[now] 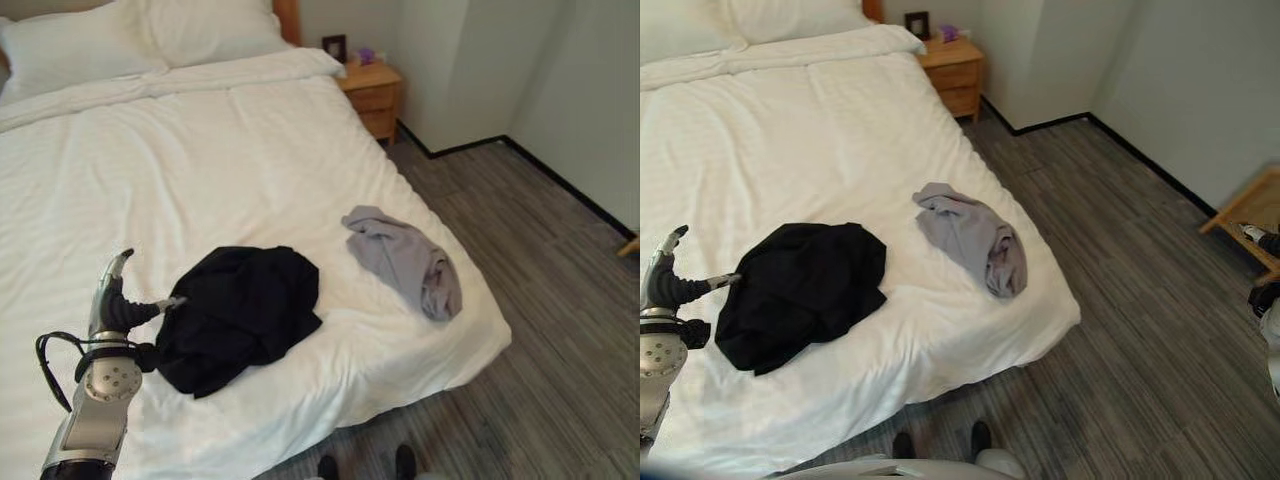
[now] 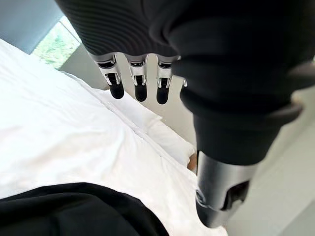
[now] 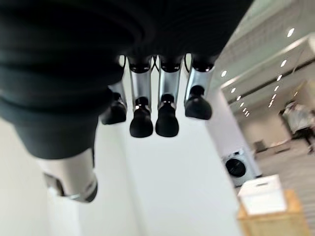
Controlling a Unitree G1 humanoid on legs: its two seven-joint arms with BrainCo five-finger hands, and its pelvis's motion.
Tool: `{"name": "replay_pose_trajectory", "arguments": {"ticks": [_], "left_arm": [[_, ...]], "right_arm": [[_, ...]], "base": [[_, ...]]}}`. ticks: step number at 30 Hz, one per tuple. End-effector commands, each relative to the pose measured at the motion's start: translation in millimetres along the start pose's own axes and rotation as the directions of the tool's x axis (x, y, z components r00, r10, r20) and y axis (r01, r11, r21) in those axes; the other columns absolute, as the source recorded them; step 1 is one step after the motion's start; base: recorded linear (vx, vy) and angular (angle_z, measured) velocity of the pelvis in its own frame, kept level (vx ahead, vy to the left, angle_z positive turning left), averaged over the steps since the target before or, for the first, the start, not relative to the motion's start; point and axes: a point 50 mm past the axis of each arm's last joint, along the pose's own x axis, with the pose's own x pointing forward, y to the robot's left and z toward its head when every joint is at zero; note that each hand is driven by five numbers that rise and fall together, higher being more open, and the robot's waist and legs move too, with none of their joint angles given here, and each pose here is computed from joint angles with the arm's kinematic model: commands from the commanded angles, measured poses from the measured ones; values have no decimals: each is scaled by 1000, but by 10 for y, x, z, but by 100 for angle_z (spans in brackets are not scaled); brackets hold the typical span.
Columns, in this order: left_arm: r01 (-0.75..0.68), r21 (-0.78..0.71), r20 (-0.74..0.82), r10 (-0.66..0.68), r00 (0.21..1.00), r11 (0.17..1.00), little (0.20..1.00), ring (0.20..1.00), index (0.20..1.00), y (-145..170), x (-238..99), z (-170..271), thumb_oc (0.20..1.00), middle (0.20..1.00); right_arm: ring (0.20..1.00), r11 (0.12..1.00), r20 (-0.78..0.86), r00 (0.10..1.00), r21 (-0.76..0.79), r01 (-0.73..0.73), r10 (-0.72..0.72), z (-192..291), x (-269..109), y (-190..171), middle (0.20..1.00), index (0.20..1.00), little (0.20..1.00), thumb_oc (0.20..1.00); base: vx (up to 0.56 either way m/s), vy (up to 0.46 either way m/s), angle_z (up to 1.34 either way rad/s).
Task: Pick up bed clothes into laundry basket.
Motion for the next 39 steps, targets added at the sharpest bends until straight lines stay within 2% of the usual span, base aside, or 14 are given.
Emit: {"name": "replay_pose_trajectory", "arguments": {"ticks": [1, 2, 4, 6, 7, 9, 10, 13, 15, 24, 30, 32, 36, 39], "left_arm": [[-15, 136, 46, 9, 999, 991, 1000, 1000, 1000, -7, 146, 112, 1000, 1000], [18, 158, 20, -21, 1000, 987, 1000, 1000, 1000, -98, 146, 70, 1000, 1000], [106, 224, -37, -101, 994, 969, 1000, 1000, 1000, -293, 176, 7, 1000, 1000], [144, 242, -64, -133, 989, 960, 818, 818, 818, -369, 186, -23, 818, 818], [233, 288, -140, -200, 970, 929, 551, 551, 551, -535, 142, -146, 551, 551], [272, 296, -172, -229, 958, 916, 395, 395, 395, -612, 121, -193, 395, 395], [305, 315, -188, -256, 948, 899, 206, 206, 206, -665, 104, -212, 206, 206], [382, 336, -256, -306, 917, 861, 200, 200, 200, -794, -14, -353, 200, 200], [534, 310, -404, -399, 823, 787, 200, 200, 200, -1068, -365, -669, 200, 200], [463, 119, -408, -382, 830, 879, 200, 200, 200, -1067, -578, -768, 200, 200], [357, 7, -380, -328, 865, 934, 200, 200, 200, -910, -685, -807, 200, 200], [284, -78, -371, -292, 881, 956, 200, 200, 200, -827, -759, -823, 200, 200], [224, -140, -349, -260, 901, 965, 200, 200, 200, -768, -694, -776, 200, 200], [206, -164, -332, -251, 909, 965, 200, 200, 200, -764, -652, -732, 200, 200]], "right_arm": [[200, 996, 33, 996, -20, 87, -86, 127, 176, -152, 200, 200, 200, 200], [200, 997, 27, 997, -19, 77, -76, 114, 165, -121, 200, 200, 200, 200], [1000, 997, 42, 996, -9, 79, -79, 168, 184, -116, 1000, 1000, 1000, 1000], [1000, 997, 50, 995, -5, 83, -82, 192, 193, -126, 1000, 1000, 1000, 1000], [1000, 996, 94, 991, 23, 89, -91, 321, 215, -134, 1000, 1000, 1000, 1000], [1000, 995, 116, 989, 37, 91, -95, 383, 217, -134, 1000, 1000, 1000, 1000], [1000, 994, 136, 986, 55, 90, -97, 440, 216, -135, 1000, 1000, 1000, 1000], [1000, 989, 198, 973, 111, 93, -114, 624, 217, -168, 1000, 1000, 1000, 1000], [1000, 977, 338, 932, 204, 62, -130, 1011, 200, -192, 1000, 1000, 1000, 1000], [1000, 966, 452, 887, 255, -30, -92, 1489, 215, -11, 1000, 1000, 1000, 1000], [1000, 962, 450, 890, 205, -182, 73, 1722, 200, 472, 1000, 1000, 1000, 1000], [1000, 928, 360, 901, 185, -324, 243, 1684, 66, 995, 1000, 1000, 1000, 1000], [1000, 878, 226, 894, 205, -433, 388, 1569, -117, 1463, 1000, 1000, 1000, 1000], [1000, 862, 192, 888, 224, -454, 418, 1549, -163, 1562, 1000, 1000, 1000, 1000]], "base": [[20, 45, -36], [37, 52, -26], [41, 36, -13], [23, 24, -2], [0, 0, 0], [0, 0, 0], [0, 0, 0], [-1, 14, -5], [15, 48, -10], [6, 12, -2], [-30, -6, 18], [-34, -33, 33], [-46, -48, 49], [-39, -47, 48]]}}
